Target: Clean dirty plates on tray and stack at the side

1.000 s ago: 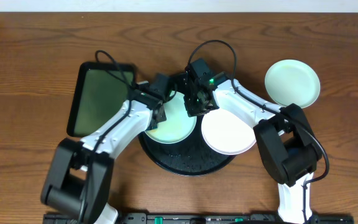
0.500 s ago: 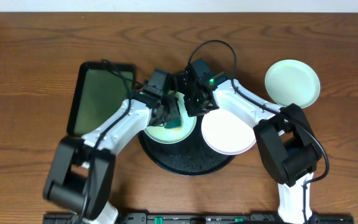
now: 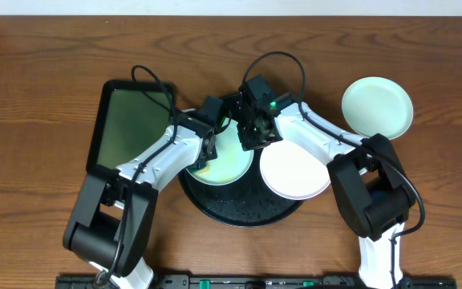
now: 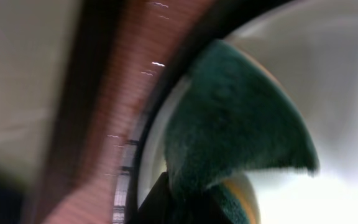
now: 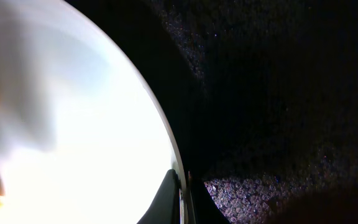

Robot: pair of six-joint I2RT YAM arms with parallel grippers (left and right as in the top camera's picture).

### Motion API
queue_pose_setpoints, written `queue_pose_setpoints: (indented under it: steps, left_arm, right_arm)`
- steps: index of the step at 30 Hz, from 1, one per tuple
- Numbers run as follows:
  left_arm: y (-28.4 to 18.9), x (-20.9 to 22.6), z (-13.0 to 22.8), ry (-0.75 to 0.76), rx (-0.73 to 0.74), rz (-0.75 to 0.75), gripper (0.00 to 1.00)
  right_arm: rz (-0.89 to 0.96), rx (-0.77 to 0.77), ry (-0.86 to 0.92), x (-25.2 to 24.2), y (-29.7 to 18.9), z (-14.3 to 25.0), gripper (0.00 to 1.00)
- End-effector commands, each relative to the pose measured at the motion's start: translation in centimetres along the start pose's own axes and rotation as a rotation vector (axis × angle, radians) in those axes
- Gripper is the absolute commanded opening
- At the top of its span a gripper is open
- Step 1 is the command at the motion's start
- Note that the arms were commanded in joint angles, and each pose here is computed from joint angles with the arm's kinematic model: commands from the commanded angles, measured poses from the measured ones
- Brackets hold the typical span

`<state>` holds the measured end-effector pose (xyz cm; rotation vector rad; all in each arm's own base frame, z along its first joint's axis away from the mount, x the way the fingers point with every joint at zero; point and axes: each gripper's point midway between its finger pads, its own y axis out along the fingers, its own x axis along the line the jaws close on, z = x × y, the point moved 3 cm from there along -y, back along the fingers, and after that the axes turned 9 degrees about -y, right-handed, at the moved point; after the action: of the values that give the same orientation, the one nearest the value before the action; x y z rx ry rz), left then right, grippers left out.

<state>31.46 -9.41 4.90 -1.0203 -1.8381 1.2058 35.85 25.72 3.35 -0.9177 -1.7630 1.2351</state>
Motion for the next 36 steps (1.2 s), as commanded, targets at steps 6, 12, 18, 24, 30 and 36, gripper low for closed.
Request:
queue_pose_setpoints:
  steps: [6, 12, 18, 24, 30, 36]
  left_arm:
    - [-3.5, 2.4, -3.3, -0.069, -0.177, -0.027, 0.07]
    - [-5.2, -2.9, -0.7, -0.072, 0.054, 0.349, 0.07]
    - [-3.5, -6.0, 1.1, -0.054, 0.182, 0.487, 0.07]
    - [-0.7, -5.7, 1.8, -0.059, 0.225, 0.416, 0.07]
    - [1.5, -1.1, -0.3, -0.065, 0.029, 0.104, 0.07]
    - [0.2, 2.9, -2.7, -0.085, -0.113, -0.072, 0.07]
  right_arm:
    - [0.093, 0.075, 0.019, -1.8, 2.0, 2.2, 0.01]
    - [0.093, 0.075, 0.019, -1.8, 2.0, 2.2, 0.01]
    - [0.093, 0.075, 0.019, -1.8, 2.0, 2.2, 0.01]
    - [0.094, 0.078, 0.019, -1.8, 2.0, 2.3, 0.01]
    - [0.094, 0.078, 0.019, -1.8, 2.0, 2.3, 0.01]
    - [0.093, 0.077, 0.02, -1.8, 2.0, 2.3, 0.01]
